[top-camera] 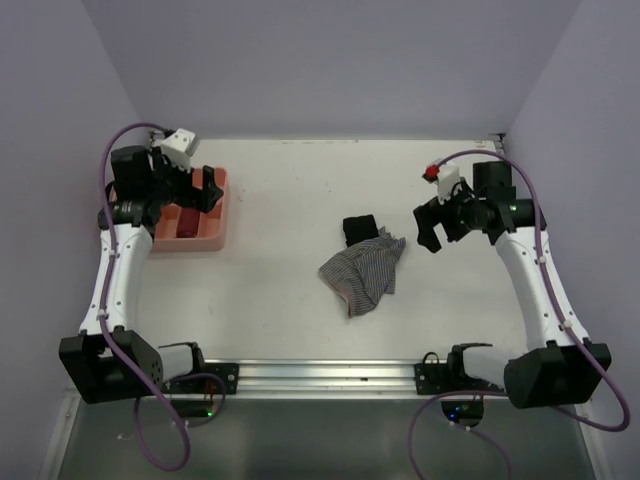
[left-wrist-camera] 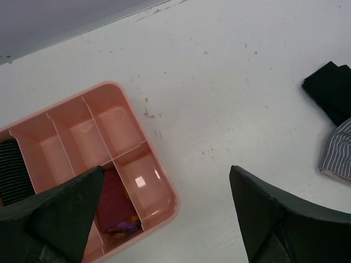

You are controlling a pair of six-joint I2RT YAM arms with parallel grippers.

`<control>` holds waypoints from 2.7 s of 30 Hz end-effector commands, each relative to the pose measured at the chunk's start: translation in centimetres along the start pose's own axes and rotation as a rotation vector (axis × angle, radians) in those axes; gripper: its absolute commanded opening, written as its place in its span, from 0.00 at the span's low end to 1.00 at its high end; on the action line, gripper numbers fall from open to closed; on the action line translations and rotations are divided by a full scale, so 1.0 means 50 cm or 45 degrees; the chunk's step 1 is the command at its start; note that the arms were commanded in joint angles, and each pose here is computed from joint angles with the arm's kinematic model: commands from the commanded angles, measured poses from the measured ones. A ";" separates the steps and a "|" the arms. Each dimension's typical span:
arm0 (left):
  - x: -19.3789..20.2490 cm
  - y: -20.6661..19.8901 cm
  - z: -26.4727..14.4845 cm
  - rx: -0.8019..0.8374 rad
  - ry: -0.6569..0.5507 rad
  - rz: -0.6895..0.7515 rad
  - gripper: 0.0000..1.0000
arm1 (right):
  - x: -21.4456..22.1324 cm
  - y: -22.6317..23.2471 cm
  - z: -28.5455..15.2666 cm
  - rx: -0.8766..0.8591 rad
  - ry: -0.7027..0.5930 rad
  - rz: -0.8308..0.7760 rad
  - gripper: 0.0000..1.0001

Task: Roll the underwear
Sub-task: Flatten the underwear

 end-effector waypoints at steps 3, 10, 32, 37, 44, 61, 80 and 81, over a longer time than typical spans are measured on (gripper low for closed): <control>-0.002 -0.029 0.014 0.136 0.016 0.140 1.00 | -0.006 0.051 0.018 -0.075 0.016 -0.086 0.99; 0.024 -0.135 0.066 0.387 0.053 0.240 1.00 | -0.091 0.095 0.136 -0.058 0.039 -0.017 0.96; 0.228 -0.588 0.273 0.761 0.172 0.642 0.88 | -0.087 0.055 0.473 0.079 0.404 0.145 0.84; 0.297 -0.617 0.297 0.764 0.293 0.674 0.75 | -0.071 0.058 0.476 0.065 0.439 0.142 0.53; 0.360 -0.597 0.281 0.755 0.472 0.708 0.08 | -0.081 -0.005 0.439 0.130 0.396 0.165 0.00; 0.403 -0.496 0.165 0.706 0.532 1.050 0.00 | -0.089 -0.328 0.352 0.541 0.321 0.005 0.00; 0.172 -0.459 0.067 1.125 0.114 1.154 0.59 | -0.184 0.014 0.145 -0.372 0.049 -0.195 0.56; 0.188 -0.472 0.053 1.205 0.096 1.176 0.57 | -0.180 0.065 0.150 -0.437 0.045 -0.306 0.55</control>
Point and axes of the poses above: each gripper's point midway between its finger pads, its own z axis out along the fingers, its own y axis along the line the jaws close on, x = y × z, the point moved 2 cm from there along -z, back along the fingers, and after that the axes turned 3 degrees about z, right-handed, at the moved point
